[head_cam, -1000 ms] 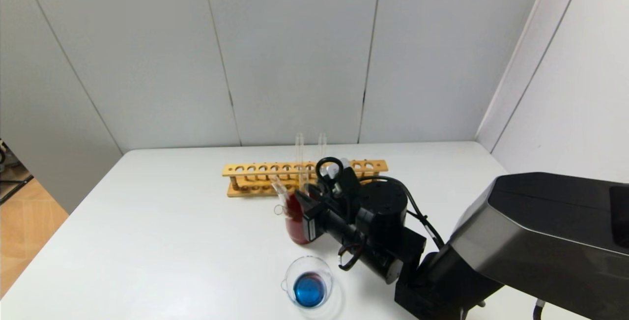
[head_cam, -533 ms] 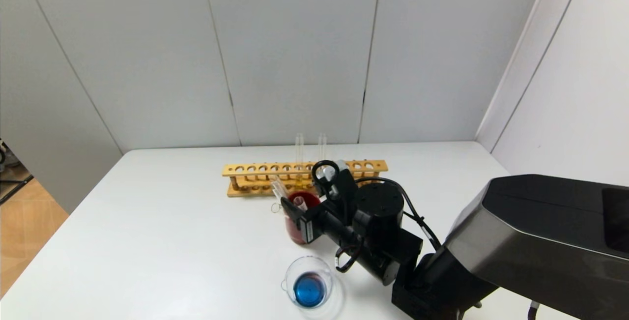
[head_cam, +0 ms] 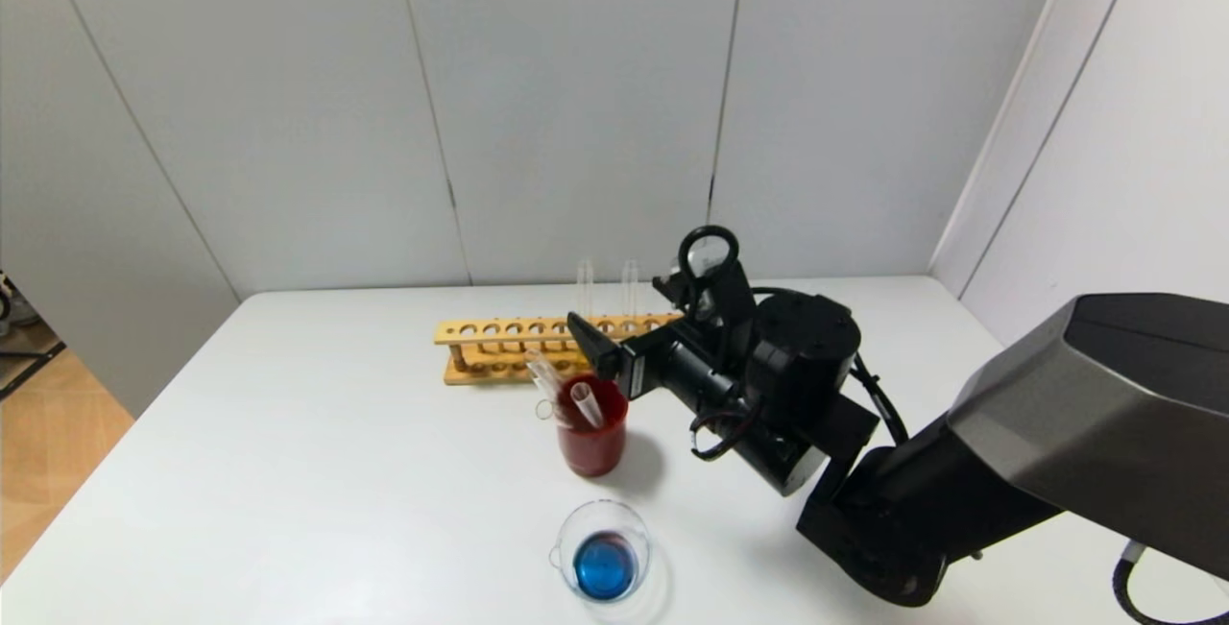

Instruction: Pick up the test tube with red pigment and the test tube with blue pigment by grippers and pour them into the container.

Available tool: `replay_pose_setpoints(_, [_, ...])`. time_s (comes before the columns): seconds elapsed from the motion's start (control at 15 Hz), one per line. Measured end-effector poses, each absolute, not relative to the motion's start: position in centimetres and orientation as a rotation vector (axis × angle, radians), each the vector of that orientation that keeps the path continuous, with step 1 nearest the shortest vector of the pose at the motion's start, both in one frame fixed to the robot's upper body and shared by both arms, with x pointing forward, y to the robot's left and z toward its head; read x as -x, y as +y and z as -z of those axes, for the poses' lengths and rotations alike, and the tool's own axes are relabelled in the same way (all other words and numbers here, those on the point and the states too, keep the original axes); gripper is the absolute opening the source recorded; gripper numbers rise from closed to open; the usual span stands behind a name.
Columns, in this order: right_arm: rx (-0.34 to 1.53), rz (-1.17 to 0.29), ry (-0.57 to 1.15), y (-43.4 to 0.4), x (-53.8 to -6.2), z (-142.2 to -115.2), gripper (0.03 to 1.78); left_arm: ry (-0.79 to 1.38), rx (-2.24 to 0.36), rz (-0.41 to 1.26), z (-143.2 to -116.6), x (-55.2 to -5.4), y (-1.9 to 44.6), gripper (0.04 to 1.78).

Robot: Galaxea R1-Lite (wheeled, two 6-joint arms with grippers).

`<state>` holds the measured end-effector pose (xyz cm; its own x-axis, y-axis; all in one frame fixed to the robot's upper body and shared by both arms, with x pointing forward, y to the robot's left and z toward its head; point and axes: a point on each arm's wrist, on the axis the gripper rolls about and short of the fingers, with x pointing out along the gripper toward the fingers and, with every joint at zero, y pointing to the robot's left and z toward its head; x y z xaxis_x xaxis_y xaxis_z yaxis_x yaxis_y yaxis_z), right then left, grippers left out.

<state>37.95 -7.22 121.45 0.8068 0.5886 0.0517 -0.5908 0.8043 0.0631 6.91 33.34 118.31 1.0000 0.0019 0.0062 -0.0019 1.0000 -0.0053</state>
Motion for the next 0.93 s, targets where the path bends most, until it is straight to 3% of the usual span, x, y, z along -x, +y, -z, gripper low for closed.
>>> replay_pose_setpoints(0.47, [-0.080, -0.474, -0.195, -12.9, -39.8, -127.6, 1.74, -0.006, 0.007, -0.001, -118.3, -6.9, 33.3, 1.75])
replay_pose_setpoints(0.73, [0.063, -0.228, -0.371, -21.5, -38.8, -133.8, 1.74, -0.006, 0.007, -0.001, -118.3, -6.9, 33.3, 1.75])
replay_pose_setpoints(0.93, [0.168, 0.004, -0.460, -28.2, -34.0, -138.7, 1.74, -0.007, 0.006, -0.002, -118.3, -6.9, 33.3, 1.75])
